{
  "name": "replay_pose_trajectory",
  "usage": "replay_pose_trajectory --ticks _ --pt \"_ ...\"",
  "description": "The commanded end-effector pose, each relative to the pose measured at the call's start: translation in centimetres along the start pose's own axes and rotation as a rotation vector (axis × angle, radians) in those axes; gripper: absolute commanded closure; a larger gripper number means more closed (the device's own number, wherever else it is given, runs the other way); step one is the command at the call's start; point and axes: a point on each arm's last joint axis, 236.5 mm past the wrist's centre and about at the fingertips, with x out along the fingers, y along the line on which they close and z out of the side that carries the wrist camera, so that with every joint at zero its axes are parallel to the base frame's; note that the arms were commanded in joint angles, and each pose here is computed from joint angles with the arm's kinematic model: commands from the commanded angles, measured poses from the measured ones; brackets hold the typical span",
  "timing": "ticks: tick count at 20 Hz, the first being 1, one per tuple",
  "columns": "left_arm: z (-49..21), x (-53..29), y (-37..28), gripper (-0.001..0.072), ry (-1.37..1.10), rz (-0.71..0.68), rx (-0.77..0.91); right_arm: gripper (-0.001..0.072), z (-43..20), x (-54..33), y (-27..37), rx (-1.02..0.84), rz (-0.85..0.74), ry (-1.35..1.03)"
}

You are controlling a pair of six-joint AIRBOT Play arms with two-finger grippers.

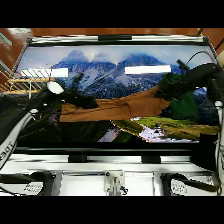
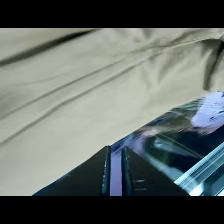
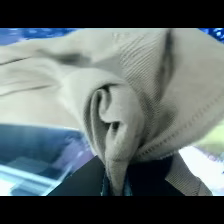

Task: Fold the shirts.

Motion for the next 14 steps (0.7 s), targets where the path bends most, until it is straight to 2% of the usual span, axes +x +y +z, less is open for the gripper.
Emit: replay_pose_trajectory --ticks 1,5,11,14 --pt "-0.2 4.8 -4.8 0.0581 -0.06 -0.072 -0.039 0.0649 -3.4 -5.6 3.3 -0.012 0.024 -0.023" --pt "-2.2 8.8 -9.2 0.0656 -0.065 -0.145 -0.079 0.0649 -6.2 -10.1 5.6 -0.008 0.039 -0.091" --pt "-4.6 13.4 -15.3 0.0677 -0.06 -0.282 -0.105 0.0649 -9.2 -12.9 7.7 0.013 0.081 -0.103" --pt "-3.7 12.6 -15.2 0.068 -0.073 -0.28 -0.075 0.0649 -9.3 -13.0 7.4 0.017 0.067 -0.104"
